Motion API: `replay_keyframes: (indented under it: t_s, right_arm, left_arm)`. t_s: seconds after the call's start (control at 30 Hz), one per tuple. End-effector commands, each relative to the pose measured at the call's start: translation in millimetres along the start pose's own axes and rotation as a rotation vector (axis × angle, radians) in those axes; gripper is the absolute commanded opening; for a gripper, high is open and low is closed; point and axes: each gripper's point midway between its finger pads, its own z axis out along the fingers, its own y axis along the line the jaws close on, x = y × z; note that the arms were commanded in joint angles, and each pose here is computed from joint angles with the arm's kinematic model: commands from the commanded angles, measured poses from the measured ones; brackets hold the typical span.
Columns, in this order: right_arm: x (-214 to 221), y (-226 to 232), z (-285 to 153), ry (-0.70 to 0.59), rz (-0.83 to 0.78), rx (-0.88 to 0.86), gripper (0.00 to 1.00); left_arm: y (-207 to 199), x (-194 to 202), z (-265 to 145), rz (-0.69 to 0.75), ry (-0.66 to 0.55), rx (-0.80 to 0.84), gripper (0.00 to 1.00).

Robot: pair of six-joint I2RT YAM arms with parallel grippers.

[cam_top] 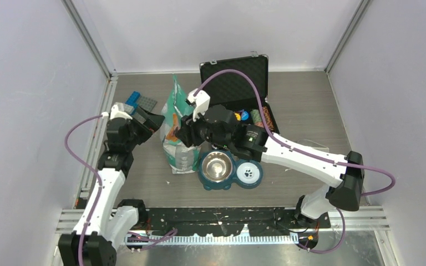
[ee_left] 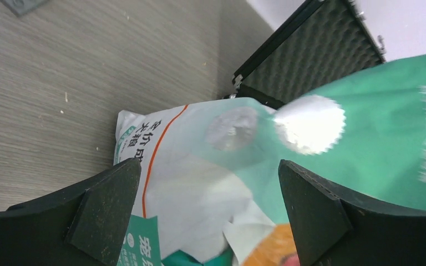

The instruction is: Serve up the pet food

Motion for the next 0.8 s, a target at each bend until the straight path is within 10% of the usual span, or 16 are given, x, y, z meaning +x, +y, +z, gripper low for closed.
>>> replay_keyframes:
  t_s: [0.0,0.07,0.37,0.77]
  right_arm:
    - [-60,5,-35,-0.153,0.000,0.029,0.71]
    - [-76,-7,-53,-0.204,-0.016,0.095,0.98]
    - [-162,-51,-79,-0.317,0.024,0.219,0.96]
    - [-166,-48,-22,-0.191,0.011,0.163,0.96]
  left_arm:
    - [-34,-41,-31,0.083,-0.139,0.054,0.99]
    - [-47,-43,-39,0.106,-0.124,0.093,0.99]
    - [-92,-43,-54,0.144,-0.057,0.250,0.99]
    - [-140,4,-66,0.293,0.108,0.429,0.99]
